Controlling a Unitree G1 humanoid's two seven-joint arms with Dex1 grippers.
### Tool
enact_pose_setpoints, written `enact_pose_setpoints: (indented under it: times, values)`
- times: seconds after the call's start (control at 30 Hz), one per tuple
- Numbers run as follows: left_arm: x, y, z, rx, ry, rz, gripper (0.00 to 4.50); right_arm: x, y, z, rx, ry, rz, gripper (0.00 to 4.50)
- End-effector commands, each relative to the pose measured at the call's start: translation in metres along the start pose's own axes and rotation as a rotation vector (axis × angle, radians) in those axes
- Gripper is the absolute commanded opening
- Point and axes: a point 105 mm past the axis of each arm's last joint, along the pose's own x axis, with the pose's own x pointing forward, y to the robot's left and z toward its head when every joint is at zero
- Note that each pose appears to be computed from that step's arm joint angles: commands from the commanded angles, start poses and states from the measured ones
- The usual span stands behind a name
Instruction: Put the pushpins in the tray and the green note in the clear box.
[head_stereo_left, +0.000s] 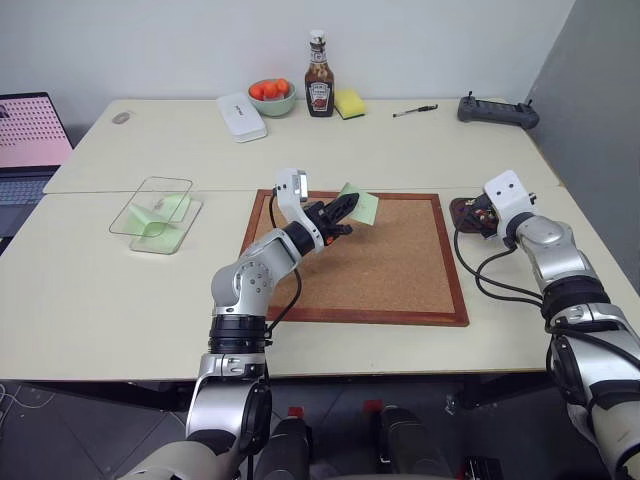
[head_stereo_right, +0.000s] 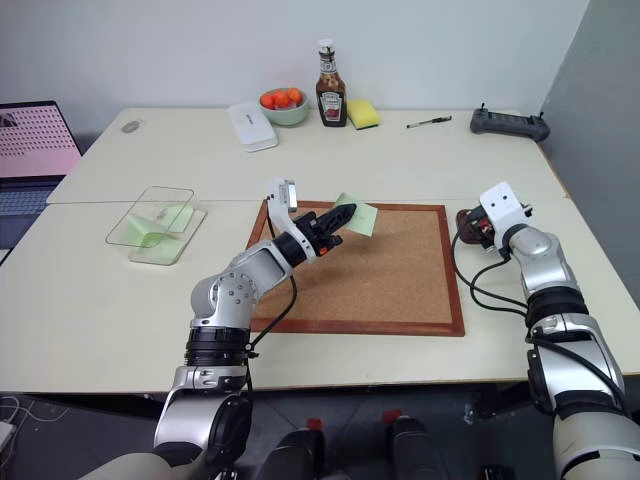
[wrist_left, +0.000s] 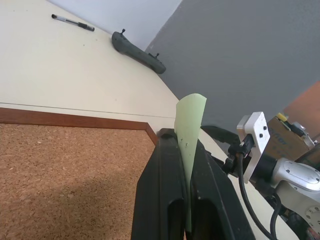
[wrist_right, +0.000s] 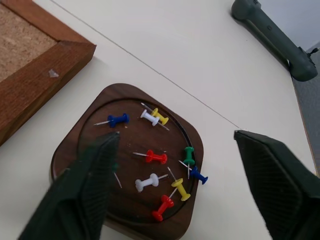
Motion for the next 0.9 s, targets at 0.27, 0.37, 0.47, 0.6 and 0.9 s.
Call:
enact_pose_setpoints:
  times: [0.27, 0.37, 0.47, 0.6, 0.9]
  values:
    - [-0.05, 0.032, 0.084, 0.424, -0.089, 0.238, 0.0, -0.061, 0.05, 0.109, 0.107, -0.537, 0.461, 4.48]
    - [-0.076, 0.049, 0.094, 0.564, -0.032, 0.341, 0.0, -0.084, 0.081, 0.13, 0.113, -0.597, 0.652, 4.48]
    - [-0.111, 0.073, 0.111, 0.636, -0.004, 0.485, 0.0, -0.097, 0.112, 0.155, 0.077, -0.618, 0.784, 4.48]
    - [-0.147, 0.099, 0.127, 0.675, 0.033, 0.621, 0.0, -0.092, 0.139, 0.177, 0.032, -0.572, 0.812, 4.48]
    - [-0.191, 0.143, 0.16, 0.81, 0.082, 0.869, 0.0, -0.086, 0.16, 0.189, 0.019, -0.552, 0.811, 4.48]
